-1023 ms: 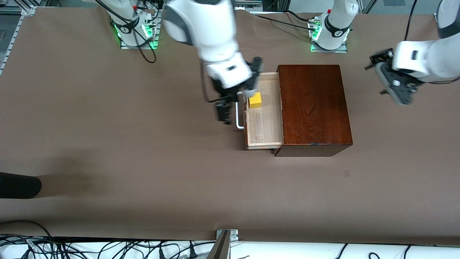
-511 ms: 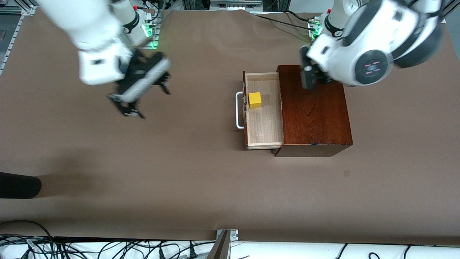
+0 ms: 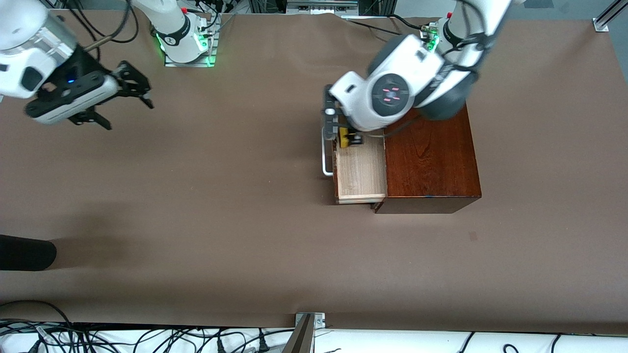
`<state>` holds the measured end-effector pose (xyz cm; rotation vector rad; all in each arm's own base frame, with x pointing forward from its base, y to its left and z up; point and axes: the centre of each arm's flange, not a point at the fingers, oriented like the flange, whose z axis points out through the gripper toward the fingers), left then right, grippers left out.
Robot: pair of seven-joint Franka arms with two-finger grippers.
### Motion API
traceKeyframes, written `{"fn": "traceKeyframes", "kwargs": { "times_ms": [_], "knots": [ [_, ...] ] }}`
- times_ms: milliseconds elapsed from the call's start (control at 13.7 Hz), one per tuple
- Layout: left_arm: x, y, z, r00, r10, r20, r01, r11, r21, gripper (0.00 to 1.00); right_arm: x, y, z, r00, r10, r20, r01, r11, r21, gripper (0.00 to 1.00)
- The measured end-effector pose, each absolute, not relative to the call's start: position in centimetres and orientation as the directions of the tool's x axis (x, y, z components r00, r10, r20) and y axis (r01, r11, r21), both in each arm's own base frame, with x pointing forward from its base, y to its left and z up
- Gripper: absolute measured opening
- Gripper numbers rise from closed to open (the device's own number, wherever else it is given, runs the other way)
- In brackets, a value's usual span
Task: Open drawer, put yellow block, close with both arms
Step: 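Push the drawer shut with the left gripper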
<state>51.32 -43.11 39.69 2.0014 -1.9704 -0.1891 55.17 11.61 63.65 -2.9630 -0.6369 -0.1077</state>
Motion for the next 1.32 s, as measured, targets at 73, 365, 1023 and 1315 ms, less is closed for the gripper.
{"fn": "traceKeyframes", "kwargs": {
  "times_ms": [73,365,1023,1315],
  "knots": [
    [51.0,-44.9,38.2,0.032,-0.988,0.152,-0.955,0.015,0.296,1.0,55.3,10.5,63.4,0.921,0.383,0.075,0.389,-0.916,-0.096,1.0],
    [49.2,-49.8,32.3,0.04,-0.985,0.167,-0.963,0.007,0.269,1.0,55.4,8.6,62.9,0.944,0.328,0.047,0.331,-0.94,-0.085,1.0],
    [50.1,-47.7,30.5,-0.073,-0.997,-0.027,-0.969,0.065,0.238,1.0,56.0,7.5,63.9,0.944,0.322,0.078,0.321,-0.947,0.016,1.0],
    [51.2,-45.1,30.8,-0.058,-0.995,-0.081,-0.953,0.031,0.302,1.0,55.7,7.0,64.4,0.948,0.314,0.055,0.314,-0.949,0.016,1.0]
  ]
}}
